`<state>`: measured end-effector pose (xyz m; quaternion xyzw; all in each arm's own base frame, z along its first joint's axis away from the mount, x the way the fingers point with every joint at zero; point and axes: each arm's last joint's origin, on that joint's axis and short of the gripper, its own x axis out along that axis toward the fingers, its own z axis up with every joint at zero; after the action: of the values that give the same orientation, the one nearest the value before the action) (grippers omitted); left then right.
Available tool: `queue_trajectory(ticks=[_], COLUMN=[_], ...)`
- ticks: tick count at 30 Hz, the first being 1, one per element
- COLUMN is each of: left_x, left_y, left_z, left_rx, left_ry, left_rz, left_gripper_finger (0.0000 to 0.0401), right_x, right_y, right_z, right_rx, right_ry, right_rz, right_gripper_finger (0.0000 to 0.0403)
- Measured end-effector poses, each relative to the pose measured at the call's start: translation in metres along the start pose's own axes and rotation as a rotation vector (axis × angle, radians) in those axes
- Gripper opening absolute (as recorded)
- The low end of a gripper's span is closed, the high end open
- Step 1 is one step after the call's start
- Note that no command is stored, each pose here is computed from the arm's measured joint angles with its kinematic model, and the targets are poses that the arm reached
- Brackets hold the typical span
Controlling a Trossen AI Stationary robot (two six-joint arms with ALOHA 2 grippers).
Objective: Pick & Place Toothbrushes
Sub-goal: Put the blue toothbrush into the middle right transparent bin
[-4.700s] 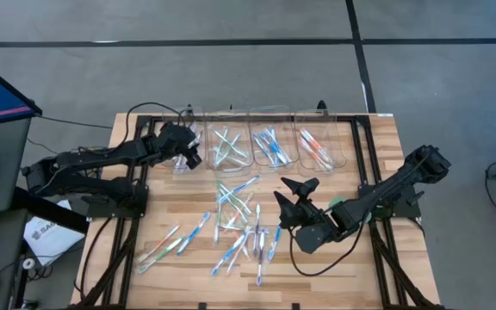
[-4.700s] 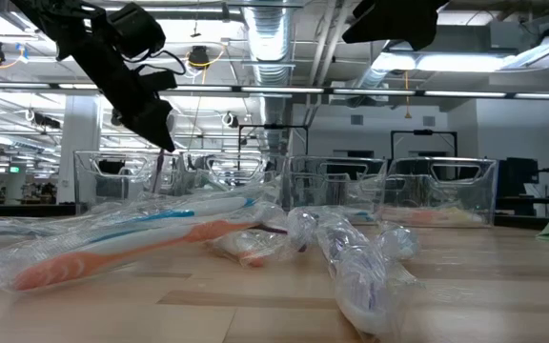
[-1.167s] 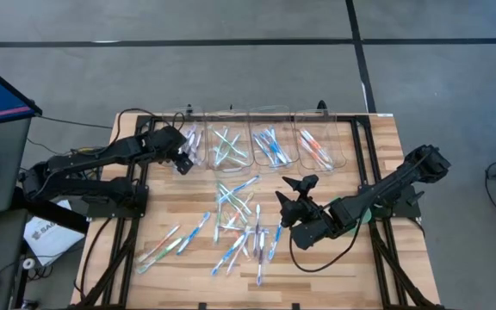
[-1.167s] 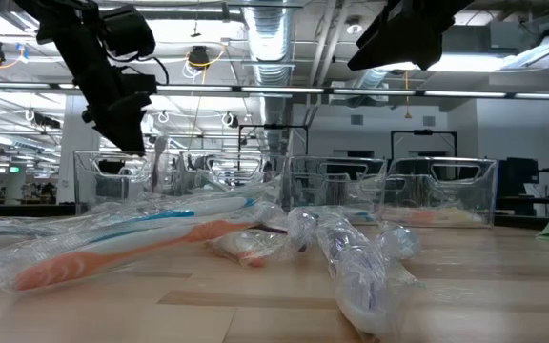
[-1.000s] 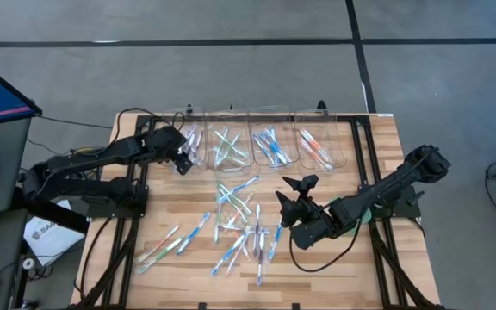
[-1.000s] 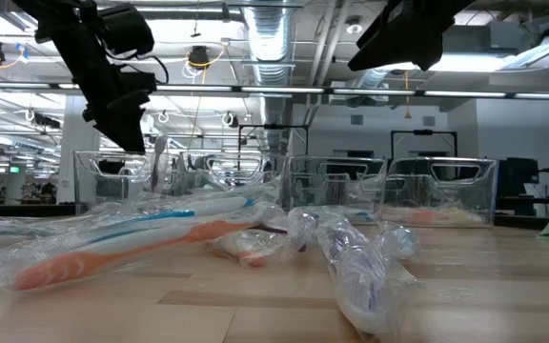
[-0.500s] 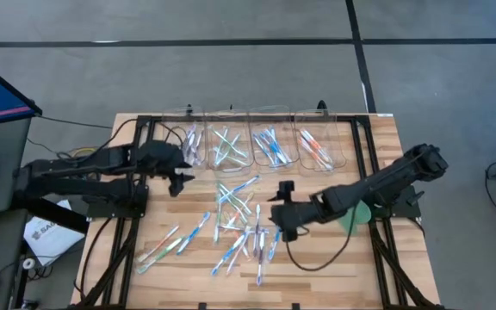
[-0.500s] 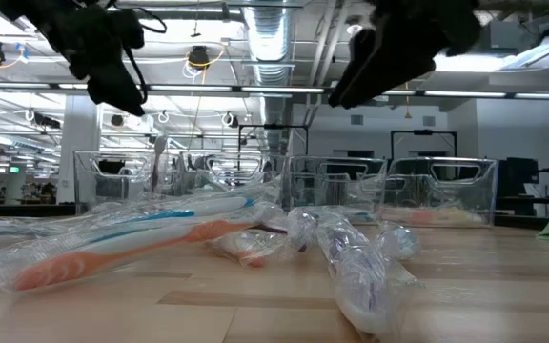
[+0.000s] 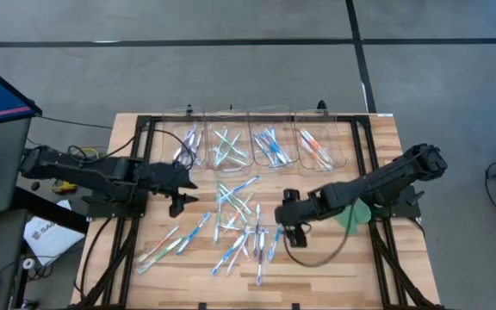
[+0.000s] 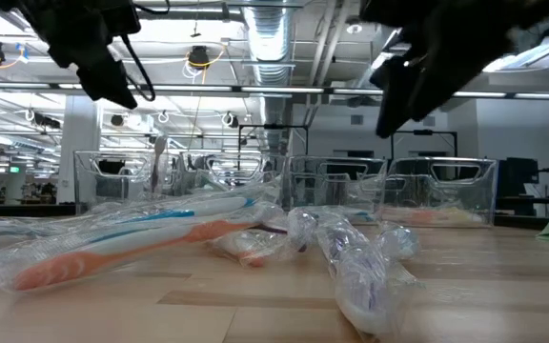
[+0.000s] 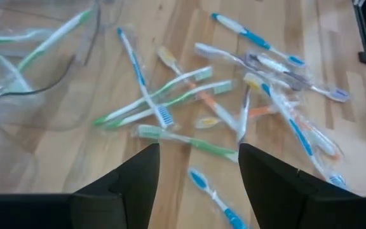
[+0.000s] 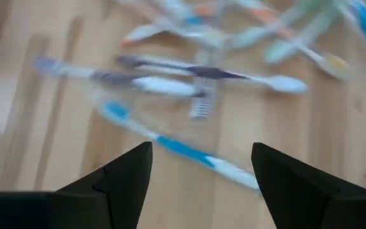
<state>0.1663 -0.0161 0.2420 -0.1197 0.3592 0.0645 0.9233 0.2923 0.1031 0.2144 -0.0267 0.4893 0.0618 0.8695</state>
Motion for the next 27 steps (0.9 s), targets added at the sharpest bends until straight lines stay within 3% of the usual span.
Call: queue_trajectory(ticks=[5,13,22,27], left_x=[0.011,0.017,0.016,0.015], left_y=[-0.003,-0.007,-0.016,-0.021], left_z=[-0.004,-0.003,0.000,0.001], left_rx=[0.012,-0.029,-0.022,-0.010], left_ry=[0.001,-0.005,-0.054,-0.078], left_rz=[-0.006,-0.019,-0.070,-0.102], left_gripper_finger=[0.0209,0.0209,0.0209,0.0209], right_x=[0.008,0.053,0.090,0.102], right_y=[0.017,0.014,-0.001,-0.007], right_z=[-0.003,-0.010,-0.021,-0.027], right_rx=[-0.271,-0.424,-0.445,-0.410], right_ry=[0.010,0.094,0.223,0.283], right_rz=[0.020,0.011,0.062,0.099], right_gripper_finger=[0.0264,0.0264,0.0262,0.0233])
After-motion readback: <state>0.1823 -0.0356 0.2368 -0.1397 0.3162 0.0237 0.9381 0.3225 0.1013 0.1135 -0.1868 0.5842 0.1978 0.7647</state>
